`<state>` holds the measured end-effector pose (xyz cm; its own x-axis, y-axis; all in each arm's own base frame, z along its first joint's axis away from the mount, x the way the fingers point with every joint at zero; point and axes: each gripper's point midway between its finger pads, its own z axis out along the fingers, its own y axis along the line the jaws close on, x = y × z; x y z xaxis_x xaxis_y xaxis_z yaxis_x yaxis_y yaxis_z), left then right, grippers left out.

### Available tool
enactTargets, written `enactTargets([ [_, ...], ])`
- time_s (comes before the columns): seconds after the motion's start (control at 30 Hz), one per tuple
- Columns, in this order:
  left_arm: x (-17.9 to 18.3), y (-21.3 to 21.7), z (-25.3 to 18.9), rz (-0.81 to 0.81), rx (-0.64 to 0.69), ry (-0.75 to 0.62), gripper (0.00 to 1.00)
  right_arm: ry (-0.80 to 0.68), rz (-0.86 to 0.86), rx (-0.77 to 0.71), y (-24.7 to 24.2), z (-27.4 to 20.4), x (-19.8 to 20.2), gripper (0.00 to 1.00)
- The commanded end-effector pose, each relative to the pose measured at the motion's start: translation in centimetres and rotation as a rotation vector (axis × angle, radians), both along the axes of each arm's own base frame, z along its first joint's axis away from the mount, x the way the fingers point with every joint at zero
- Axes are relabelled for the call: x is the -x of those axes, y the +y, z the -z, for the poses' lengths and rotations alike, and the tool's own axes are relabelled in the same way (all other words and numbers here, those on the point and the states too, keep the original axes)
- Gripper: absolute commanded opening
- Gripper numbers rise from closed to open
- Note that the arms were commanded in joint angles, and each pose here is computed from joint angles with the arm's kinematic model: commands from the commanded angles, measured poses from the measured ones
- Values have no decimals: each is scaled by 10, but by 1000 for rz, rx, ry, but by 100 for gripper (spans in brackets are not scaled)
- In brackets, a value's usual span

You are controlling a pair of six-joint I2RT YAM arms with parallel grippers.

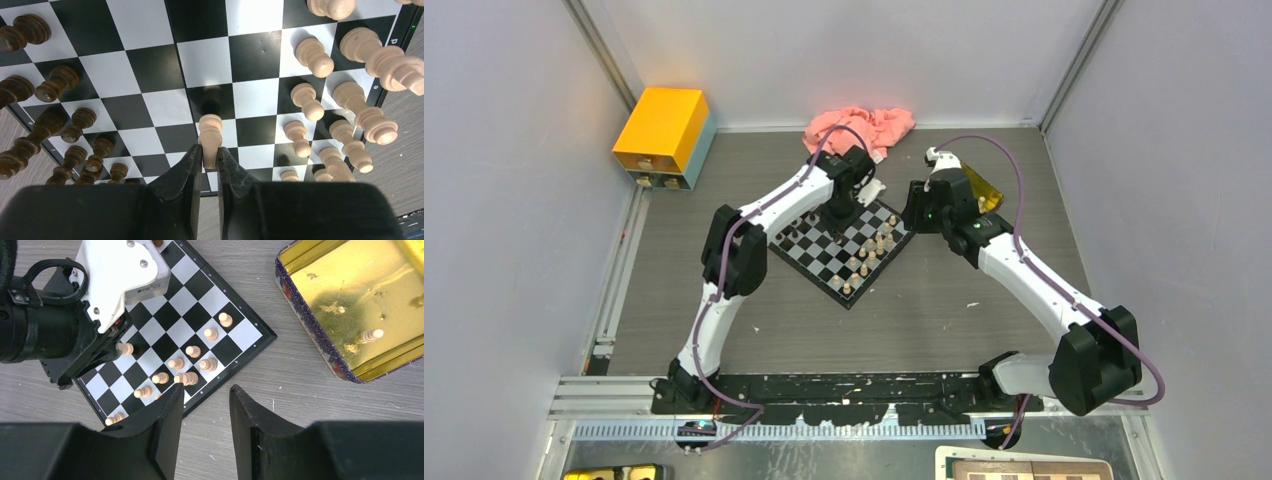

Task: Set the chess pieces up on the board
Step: Place the chess piece on the chessboard, then pick up the chess piece from the chessboard.

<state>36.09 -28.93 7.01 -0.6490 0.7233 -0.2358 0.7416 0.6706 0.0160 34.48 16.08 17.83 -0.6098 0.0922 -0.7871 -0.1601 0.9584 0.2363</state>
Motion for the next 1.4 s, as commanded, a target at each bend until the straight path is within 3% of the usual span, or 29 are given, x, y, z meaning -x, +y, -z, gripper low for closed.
enactTargets([
  [0.0, -1, -7, -7, 1, 13, -7, 20, -70, -12, -22, 7, -18, -11, 45],
  [0.33, -3, -13, -13, -8, 25, -12, 34, -65, -22, -19, 7, -17, -9, 45],
  [0.73, -25, 13, -113, -131, 47, -289, 38, -40, -99, -24, 28, -22, -16, 46],
  [1.07, 13, 92, -183, -440, 153, -541, 41, 86, -189, 17, 104, 3, -28, 50],
  [1.37, 59, 130, -198, -566, 322, -654, 41, 231, -181, 120, 159, 36, -31, 50],
])
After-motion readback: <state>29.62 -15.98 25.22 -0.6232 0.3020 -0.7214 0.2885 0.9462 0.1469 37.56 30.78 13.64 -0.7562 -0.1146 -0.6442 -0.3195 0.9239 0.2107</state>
